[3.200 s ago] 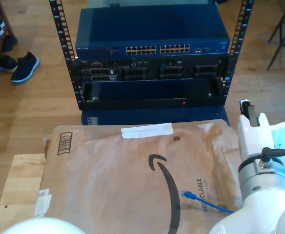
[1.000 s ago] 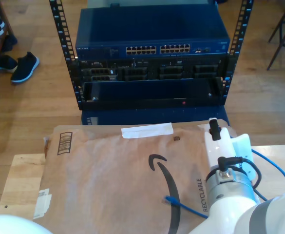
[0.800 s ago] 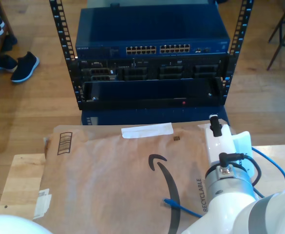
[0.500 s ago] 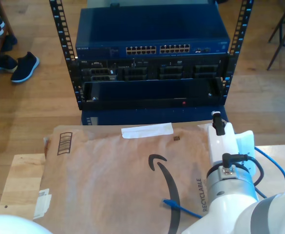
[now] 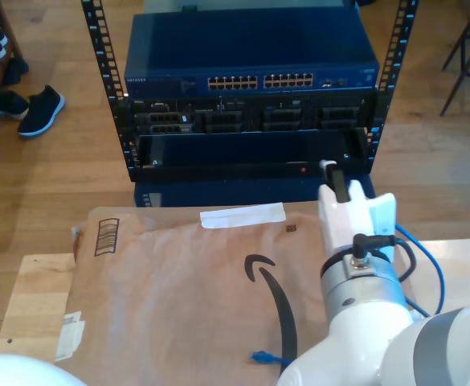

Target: Grab the cable and plug it in

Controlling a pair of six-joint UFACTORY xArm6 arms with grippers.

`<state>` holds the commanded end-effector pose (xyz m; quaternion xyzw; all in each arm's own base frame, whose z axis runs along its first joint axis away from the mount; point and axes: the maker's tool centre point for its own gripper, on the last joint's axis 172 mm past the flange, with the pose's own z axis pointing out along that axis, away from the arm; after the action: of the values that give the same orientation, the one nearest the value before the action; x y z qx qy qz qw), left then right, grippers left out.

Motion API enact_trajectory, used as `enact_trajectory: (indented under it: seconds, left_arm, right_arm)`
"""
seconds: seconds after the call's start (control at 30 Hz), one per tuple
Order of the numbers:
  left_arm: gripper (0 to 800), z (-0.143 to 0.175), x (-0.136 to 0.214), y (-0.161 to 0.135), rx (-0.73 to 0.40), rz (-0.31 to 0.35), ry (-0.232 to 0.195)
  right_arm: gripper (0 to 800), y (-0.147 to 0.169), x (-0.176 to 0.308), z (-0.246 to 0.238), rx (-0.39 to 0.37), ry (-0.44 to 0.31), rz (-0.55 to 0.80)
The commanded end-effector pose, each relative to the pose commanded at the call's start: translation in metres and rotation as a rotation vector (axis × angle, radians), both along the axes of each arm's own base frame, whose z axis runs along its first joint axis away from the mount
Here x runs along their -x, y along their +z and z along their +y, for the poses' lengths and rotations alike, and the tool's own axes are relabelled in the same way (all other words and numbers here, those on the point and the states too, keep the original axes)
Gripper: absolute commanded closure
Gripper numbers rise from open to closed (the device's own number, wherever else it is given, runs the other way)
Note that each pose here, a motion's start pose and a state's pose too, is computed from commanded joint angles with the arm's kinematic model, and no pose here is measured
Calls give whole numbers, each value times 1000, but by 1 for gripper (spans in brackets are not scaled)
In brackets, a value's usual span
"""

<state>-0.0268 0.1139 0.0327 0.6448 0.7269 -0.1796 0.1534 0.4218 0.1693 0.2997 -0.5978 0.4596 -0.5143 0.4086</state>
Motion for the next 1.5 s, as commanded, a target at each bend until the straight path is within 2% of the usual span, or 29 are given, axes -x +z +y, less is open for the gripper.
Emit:
enact_trajectory:
  seconds: [0.13,0.37,0.47,0.53,0.67,0.77,0.87,1.0,1.13,1.23,1.43,1.5]
  left_arm:
    - [1,1,0,0,-2,0,0]
    - [1,1,0,0,-2,0,0]
    - [1,0,0,0,0,0,0]
    - [1,0,0,0,0,0,0]
    - [1,0,0,0,0,0,0]
    - [1,1,0,0,-2,0,0]
    - [1,1,0,0,-2,0,0]
    - [1,1,0,0,-2,0,0]
    - [1,0,0,0,0,0,0]
    - [1,0,0,0,0,0,0]
    - [1,0,0,0,0,0,0]
    - [1,0,0,0,0,0,0]
  right_arm:
    - [800,-1,0,-1,4,-1,-1]
    - [800,21,-22,8,-44,-30,-44]
    - [800,12,-34,14,-34,-43,-33]
    - [800,22,-44,11,-55,-62,-53]
    - [800,12,-47,9,-43,-72,-40]
    - [800,10,-48,-2,-90,-98,-42]
    - [800,14,-46,-4,-93,-103,-59]
    - [800,16,-69,8,-149,-112,-79]
    - [800,22,-88,4,-176,-84,-106]
    - [800,15,-109,-11,-238,-100,-114]
    - [800,6,-121,-10,-263,-95,-109]
    - [800,1,-127,-5,-299,-85,-109]
